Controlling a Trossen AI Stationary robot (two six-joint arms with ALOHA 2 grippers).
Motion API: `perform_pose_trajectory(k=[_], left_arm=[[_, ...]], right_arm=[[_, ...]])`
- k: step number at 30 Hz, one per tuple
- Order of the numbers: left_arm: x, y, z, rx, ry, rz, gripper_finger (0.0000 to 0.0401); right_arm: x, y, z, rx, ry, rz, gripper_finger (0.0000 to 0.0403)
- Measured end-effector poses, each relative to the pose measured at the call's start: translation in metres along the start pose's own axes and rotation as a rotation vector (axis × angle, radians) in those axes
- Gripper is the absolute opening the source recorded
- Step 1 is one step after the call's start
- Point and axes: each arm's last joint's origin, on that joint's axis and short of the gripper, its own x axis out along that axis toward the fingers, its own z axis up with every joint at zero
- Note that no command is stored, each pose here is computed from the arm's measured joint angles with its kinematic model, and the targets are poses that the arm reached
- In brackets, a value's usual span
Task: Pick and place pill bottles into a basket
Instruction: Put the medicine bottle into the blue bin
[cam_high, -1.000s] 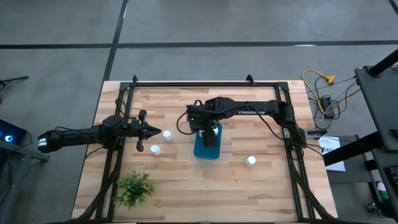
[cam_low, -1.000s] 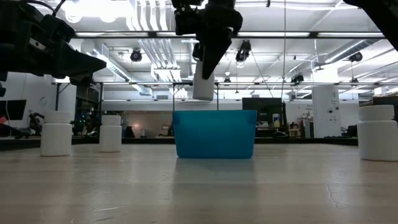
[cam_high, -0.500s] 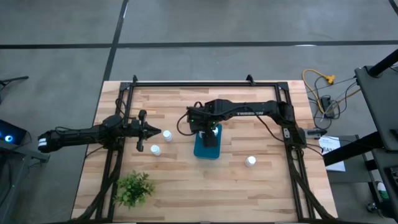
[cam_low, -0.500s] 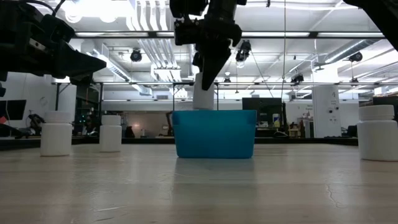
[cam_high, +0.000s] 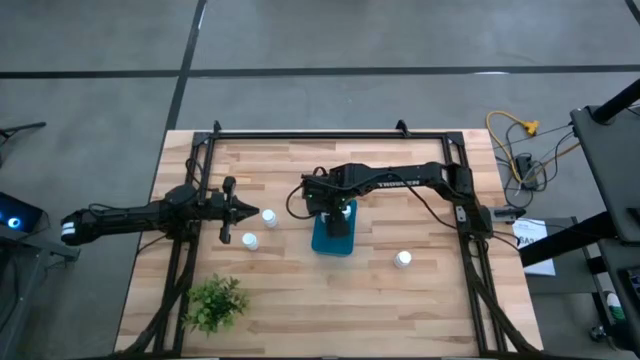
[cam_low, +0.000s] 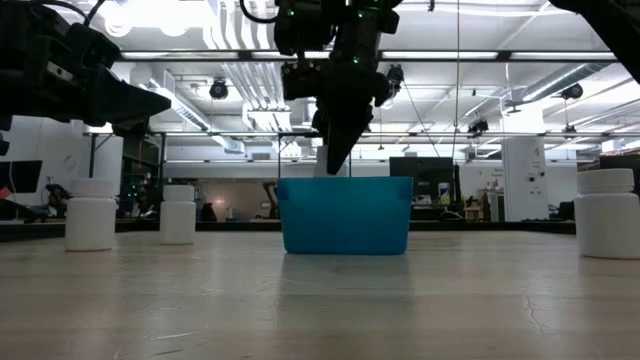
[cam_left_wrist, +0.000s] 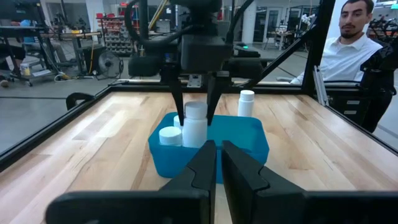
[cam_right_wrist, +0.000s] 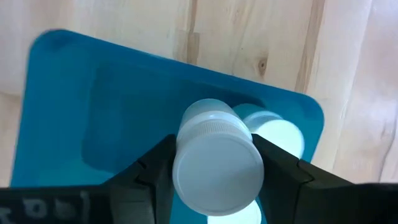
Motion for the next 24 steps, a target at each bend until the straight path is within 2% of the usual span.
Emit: perform_pose_trajectory(k=[24], left_arm=[[0.0,0.0,0.0,0.0,0.0,0.0,0.0008]], right_arm=[[0.017,0.001,-0.003,0.006,-0.032,0.021,0.016]])
